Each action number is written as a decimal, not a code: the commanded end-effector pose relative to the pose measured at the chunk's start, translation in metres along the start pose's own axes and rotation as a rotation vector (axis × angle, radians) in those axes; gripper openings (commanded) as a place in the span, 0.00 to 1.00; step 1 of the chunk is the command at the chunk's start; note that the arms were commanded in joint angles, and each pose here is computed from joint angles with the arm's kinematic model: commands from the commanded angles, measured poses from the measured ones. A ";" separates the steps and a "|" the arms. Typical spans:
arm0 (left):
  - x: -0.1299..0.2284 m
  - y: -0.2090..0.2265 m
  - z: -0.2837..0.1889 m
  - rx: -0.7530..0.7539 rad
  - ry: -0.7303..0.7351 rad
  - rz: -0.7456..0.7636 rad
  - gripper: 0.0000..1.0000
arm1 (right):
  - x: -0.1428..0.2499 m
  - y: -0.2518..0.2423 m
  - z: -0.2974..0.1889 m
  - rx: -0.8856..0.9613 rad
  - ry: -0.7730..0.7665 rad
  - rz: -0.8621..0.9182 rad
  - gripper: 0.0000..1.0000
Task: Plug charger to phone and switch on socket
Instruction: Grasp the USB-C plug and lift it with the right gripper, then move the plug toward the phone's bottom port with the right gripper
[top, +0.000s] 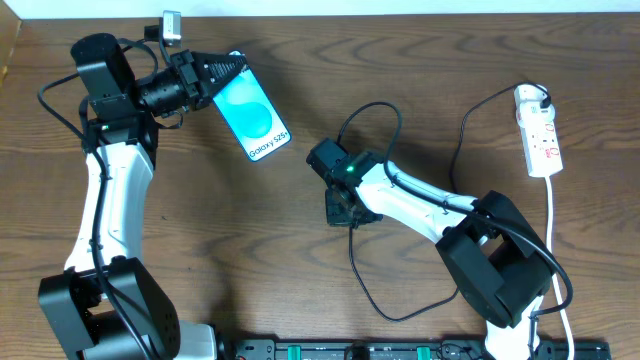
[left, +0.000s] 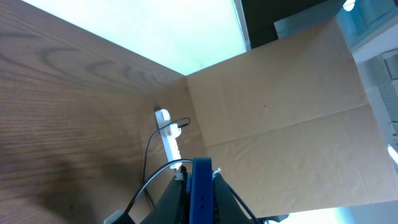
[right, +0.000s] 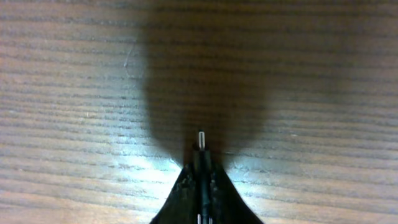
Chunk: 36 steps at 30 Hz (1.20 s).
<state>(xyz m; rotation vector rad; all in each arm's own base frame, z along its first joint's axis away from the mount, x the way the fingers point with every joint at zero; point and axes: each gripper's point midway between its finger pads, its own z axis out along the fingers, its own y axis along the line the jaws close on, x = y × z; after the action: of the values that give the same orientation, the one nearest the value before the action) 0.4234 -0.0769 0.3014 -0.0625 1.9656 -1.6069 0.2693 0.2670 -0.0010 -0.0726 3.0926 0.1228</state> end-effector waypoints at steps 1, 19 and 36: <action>0.002 -0.005 -0.001 0.014 0.010 0.011 0.07 | -0.001 0.002 0.005 0.000 0.014 0.005 0.01; 0.001 -0.004 -0.001 0.013 0.009 -0.023 0.06 | -0.053 0.085 -0.101 -1.019 0.044 -0.307 0.01; -0.019 -0.031 -0.002 0.072 -0.039 0.012 0.07 | -0.057 0.100 -0.188 -1.463 -0.099 -0.657 0.01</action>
<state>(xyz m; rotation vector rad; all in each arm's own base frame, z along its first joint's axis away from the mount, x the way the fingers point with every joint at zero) 0.4292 -0.0757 0.3262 -0.0258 1.8808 -1.6114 0.3227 0.3544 0.1814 -0.8927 2.0902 1.9626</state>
